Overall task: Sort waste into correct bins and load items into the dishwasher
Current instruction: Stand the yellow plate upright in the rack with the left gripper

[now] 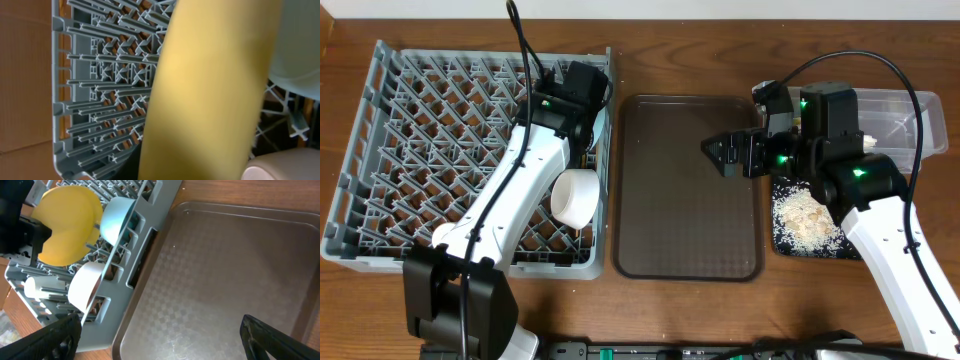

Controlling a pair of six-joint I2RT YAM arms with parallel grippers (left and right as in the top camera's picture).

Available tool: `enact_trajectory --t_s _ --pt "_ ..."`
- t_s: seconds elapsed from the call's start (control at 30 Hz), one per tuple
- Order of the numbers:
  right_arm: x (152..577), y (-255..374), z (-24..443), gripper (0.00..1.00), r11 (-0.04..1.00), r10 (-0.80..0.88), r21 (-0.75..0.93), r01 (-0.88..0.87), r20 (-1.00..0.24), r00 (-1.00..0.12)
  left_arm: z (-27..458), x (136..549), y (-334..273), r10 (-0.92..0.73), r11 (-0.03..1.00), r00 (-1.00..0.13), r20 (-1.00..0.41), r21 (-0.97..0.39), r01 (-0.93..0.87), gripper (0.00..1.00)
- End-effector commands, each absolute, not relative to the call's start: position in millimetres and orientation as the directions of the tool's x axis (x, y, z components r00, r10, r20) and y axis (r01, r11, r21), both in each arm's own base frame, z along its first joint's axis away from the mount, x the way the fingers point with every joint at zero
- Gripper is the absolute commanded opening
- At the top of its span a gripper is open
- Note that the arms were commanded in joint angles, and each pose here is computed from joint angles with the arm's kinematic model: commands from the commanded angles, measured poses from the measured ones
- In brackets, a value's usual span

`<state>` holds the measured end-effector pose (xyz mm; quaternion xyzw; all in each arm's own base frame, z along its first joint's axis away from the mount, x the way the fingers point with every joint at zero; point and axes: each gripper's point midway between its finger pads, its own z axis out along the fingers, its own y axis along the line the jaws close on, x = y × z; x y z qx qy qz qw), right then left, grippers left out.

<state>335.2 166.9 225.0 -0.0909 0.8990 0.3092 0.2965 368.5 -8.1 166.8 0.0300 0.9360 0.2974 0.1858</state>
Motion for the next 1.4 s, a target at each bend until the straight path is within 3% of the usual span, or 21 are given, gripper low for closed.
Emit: enact_trajectory --t_s 0.0,0.4,0.5,0.57,0.6,0.87,1.0,1.2,1.37 --pt "336 165 228 0.99 0.796 0.014 0.490 -0.355 -0.602 -0.798 166 367 -7 0.123 0.829 -0.927 -0.355 0.549 -0.101 0.09" --pt "334 164 227 0.99 0.797 0.013 0.492 -0.350 -0.594 -0.805 139 356 1 0.094 0.842 -0.948 -0.303 0.532 -0.087 0.12" --pt "333 164 226 0.99 0.797 0.012 0.492 -0.349 -0.591 -0.807 139 356 2 0.089 0.842 -0.948 -0.306 0.531 -0.093 0.30" --pt "333 164 225 0.99 0.798 0.012 0.493 -0.347 -0.588 -0.809 139 356 2 0.088 0.842 -0.947 -0.307 0.531 -0.094 0.52" --pt "333 164 225 0.99 0.798 0.011 0.493 -0.347 -0.588 -0.809 139 356 2 0.088 0.843 -0.948 -0.307 0.530 -0.093 0.58" --pt "333 164 225 0.99 0.798 0.012 0.493 -0.347 -0.588 -0.809 146 356 -1 0.081 0.853 -0.941 -0.328 0.511 -0.105 0.80" --pt "333 164 225 0.99 0.799 0.011 0.492 -0.347 -0.588 -0.809 165 354 -21 0.074 0.907 -0.928 -0.364 0.412 -0.089 0.86" --pt "336 159 224 0.99 0.820 0.013 0.465 -0.334 -0.597 -0.802 205 337 -62 0.050 0.988 -0.888 -0.458 0.151 -0.022 0.88" --pt "339 150 229 0.99 0.850 0.018 0.420 -0.319 -0.628 -0.778 248 315 -81 0.023 0.999 -0.832 -0.554 -0.019 0.041 0.89"
